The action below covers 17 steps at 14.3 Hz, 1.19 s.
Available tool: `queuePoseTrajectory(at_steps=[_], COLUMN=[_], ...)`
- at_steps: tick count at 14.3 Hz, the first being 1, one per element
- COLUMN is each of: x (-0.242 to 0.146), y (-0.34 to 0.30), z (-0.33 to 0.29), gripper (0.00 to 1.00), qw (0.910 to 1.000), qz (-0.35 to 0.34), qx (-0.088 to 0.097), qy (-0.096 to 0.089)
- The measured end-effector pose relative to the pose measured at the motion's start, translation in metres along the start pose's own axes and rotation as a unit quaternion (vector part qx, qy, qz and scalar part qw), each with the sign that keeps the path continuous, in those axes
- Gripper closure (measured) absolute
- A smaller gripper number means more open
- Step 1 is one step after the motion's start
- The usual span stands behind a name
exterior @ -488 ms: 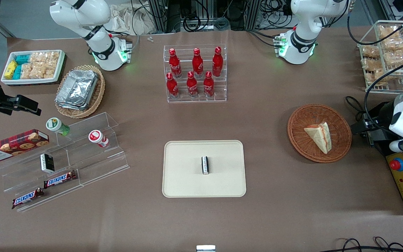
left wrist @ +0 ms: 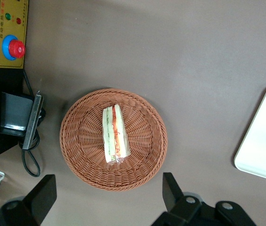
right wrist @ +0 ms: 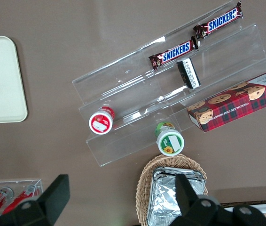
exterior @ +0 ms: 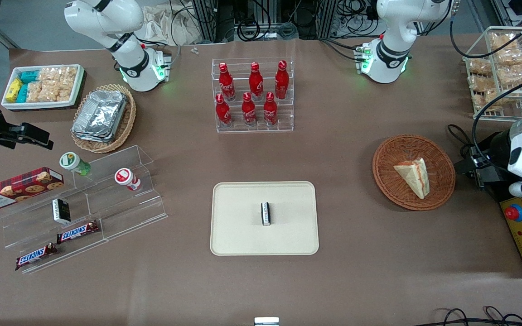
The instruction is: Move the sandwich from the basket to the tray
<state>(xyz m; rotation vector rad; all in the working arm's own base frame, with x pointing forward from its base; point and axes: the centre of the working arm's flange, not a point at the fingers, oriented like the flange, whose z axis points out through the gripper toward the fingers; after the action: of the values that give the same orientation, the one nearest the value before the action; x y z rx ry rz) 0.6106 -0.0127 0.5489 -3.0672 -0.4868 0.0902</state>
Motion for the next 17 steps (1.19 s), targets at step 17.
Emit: queuePoseTrajectory(at_steps=[17], x=[-0.049], y=[-0.047], z=[0.204], gripper=[0.00], qw=[0.9940], qz=[-0.109], qx=[-0.002], qy=[-0.008])
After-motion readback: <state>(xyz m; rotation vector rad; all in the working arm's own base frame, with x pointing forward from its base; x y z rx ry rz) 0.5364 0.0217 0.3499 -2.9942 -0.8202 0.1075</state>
